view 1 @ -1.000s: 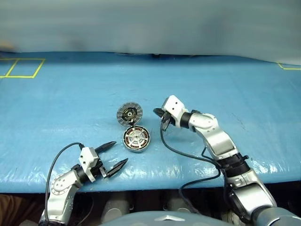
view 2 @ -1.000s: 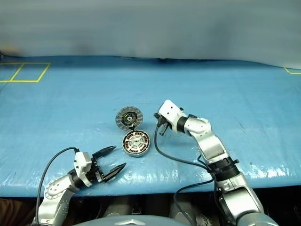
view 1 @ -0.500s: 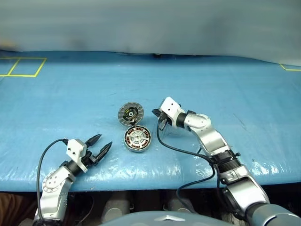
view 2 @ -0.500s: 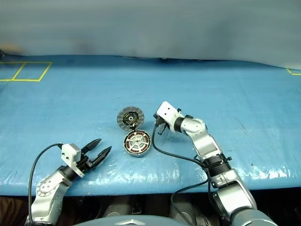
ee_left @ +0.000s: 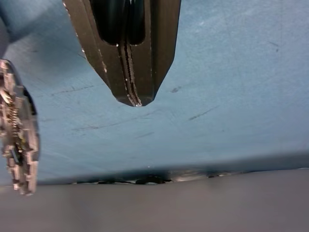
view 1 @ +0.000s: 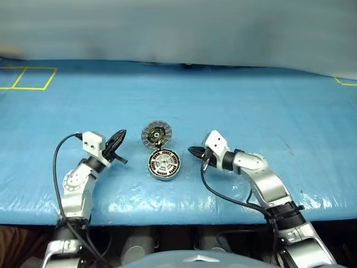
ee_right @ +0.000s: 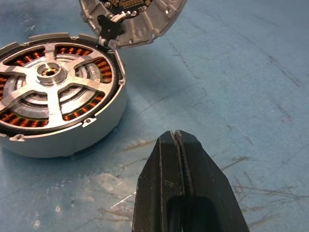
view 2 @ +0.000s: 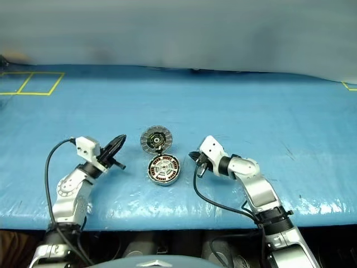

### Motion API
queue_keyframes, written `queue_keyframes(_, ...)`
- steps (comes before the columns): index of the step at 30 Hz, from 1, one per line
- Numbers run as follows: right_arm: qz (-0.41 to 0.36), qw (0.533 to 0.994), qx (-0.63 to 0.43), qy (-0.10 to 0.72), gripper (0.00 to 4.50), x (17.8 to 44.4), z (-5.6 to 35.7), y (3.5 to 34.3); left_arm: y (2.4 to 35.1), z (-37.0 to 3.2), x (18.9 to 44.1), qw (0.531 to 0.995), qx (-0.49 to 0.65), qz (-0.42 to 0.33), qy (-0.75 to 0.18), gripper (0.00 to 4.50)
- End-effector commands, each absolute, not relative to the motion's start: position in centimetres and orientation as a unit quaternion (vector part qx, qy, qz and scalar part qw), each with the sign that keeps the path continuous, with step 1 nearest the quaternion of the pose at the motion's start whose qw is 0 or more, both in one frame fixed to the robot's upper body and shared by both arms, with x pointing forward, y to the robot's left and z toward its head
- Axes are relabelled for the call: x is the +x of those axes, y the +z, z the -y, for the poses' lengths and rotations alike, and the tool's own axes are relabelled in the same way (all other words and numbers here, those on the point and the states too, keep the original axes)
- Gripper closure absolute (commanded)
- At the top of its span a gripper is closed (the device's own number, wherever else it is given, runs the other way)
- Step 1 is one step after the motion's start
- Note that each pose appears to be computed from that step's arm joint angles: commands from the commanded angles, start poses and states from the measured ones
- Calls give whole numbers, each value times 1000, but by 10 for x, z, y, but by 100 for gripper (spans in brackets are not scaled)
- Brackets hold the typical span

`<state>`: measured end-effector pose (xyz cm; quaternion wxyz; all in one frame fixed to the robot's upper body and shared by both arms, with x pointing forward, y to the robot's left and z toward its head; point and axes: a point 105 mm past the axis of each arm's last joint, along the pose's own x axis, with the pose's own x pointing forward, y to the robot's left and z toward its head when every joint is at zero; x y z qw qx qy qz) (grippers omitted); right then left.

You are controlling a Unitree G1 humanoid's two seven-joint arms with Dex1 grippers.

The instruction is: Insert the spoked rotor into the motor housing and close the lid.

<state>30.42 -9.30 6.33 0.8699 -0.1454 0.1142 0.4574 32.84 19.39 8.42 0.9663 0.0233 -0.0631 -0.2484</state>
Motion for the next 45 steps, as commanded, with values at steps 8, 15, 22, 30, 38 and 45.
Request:
queue_keyframes(8,-85,883,-143,439,450,301,96,80,110,-152,353,909,8,55,-414,448)
queue_keyframes(15,-81,892,-140,423,450,303,102,83,134,-120,342,836,-15,68,-545,448)
queue_keyframes(22,-97,902,-144,396,450,305,124,80,137,-98,309,759,-51,38,-648,448)
queue_keyframes(30,-94,911,-147,373,450,305,135,82,100,-100,286,746,-9,-51,-664,448)
queue_keyframes(38,-61,918,-137,366,450,307,128,98,69,-107,261,743,11,-107,-660,448)
queue_keyframes(45,-68,911,-120,389,450,301,114,89,46,-119,254,773,20,-131,-621,448)
